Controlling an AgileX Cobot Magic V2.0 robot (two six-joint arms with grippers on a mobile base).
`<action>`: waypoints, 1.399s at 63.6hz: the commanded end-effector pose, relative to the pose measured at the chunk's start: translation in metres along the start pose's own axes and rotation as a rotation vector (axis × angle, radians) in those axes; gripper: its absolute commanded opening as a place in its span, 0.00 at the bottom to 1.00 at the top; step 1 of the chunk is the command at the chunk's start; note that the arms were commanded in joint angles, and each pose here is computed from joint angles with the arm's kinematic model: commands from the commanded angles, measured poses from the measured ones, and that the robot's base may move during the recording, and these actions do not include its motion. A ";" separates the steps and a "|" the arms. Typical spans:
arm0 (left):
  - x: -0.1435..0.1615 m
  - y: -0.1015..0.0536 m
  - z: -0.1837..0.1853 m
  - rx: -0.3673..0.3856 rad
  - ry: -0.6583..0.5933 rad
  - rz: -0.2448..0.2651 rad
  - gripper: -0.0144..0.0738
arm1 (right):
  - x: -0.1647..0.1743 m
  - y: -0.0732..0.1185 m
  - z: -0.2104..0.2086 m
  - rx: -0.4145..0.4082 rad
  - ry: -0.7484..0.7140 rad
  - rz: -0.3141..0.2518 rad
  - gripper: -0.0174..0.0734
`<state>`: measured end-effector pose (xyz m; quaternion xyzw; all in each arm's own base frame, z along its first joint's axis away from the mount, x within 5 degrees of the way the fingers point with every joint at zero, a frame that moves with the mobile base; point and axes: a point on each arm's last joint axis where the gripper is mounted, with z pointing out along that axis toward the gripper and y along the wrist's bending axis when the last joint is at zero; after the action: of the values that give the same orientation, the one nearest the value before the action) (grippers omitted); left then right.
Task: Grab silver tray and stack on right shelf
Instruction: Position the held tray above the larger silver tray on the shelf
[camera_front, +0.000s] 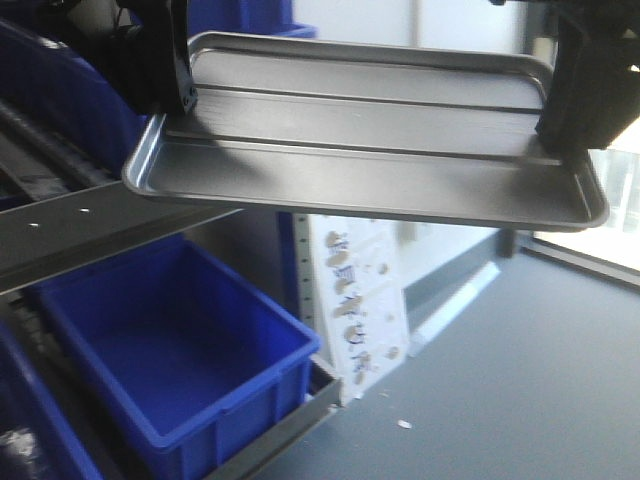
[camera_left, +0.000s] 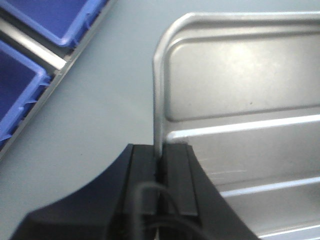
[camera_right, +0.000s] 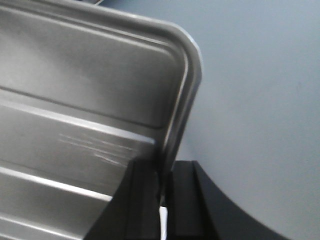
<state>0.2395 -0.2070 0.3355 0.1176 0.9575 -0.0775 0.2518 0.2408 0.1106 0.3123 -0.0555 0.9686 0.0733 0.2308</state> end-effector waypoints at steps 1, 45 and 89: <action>-0.009 0.002 -0.024 0.022 -0.105 0.011 0.06 | -0.008 -0.001 -0.017 -0.001 -0.083 -0.044 0.25; -0.009 0.002 -0.024 0.022 -0.105 0.011 0.06 | -0.008 -0.001 -0.017 -0.001 -0.082 -0.044 0.25; -0.009 0.002 -0.024 0.022 -0.105 0.011 0.06 | -0.008 -0.001 -0.017 -0.002 -0.085 -0.044 0.25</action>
<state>0.2395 -0.2068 0.3355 0.1178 0.9576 -0.0763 0.2517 0.2412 0.1108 0.3126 -0.0557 0.9679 0.0744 0.2336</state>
